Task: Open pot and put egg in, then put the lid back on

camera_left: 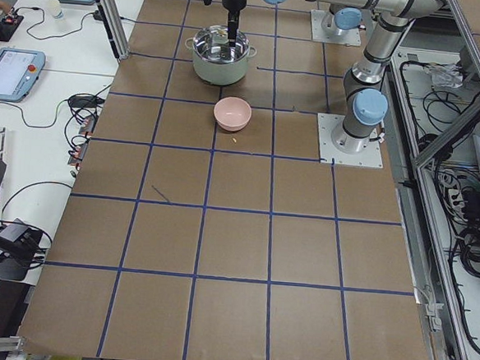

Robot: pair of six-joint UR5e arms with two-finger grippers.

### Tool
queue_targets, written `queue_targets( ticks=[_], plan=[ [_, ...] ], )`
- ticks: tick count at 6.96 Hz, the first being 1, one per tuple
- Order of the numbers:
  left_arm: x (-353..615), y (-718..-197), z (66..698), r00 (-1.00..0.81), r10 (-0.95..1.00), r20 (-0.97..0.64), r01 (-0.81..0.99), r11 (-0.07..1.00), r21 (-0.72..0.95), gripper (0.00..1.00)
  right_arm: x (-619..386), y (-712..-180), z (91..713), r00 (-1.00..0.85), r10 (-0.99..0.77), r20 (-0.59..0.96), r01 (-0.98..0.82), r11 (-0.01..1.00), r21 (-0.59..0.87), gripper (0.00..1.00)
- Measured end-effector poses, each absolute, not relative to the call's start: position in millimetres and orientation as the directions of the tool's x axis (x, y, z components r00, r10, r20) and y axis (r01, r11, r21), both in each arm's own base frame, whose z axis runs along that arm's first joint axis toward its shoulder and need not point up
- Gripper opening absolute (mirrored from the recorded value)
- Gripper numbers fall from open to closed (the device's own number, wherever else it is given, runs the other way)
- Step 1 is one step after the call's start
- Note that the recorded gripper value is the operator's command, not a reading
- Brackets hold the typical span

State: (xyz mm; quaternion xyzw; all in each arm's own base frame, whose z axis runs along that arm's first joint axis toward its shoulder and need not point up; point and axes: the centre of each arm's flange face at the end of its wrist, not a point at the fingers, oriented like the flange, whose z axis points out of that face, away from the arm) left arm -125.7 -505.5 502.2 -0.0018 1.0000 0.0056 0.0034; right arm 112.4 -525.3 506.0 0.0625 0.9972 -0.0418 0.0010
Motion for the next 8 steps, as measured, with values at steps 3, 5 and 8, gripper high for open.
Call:
queue_targets(
  ticks=[3, 5, 8],
  plan=[
    [-127.3, -505.5, 502.0, -1.000, -0.004, 0.009, -0.004, 1.000, 0.011, 1.00, 113.2, -524.7, 501.9, -0.992, 0.125, -0.011, 0.125, 0.990, -0.072, 1.00],
    [-128.1, -505.7, 501.8, -1.000, -0.002, 0.010, -0.002, 1.000, 0.007, 1.00, 113.2, -524.2, 500.2, -0.992, 0.125, -0.010, 0.125, 0.990, -0.067, 1.00],
    [-130.1, -505.9, 500.7, -1.000, 0.002, 0.010, 0.002, 1.000, 0.006, 1.00, 114.1, -523.4, 501.1, -0.992, 0.124, -0.011, 0.125, 0.990, -0.069, 1.00]
  ],
)
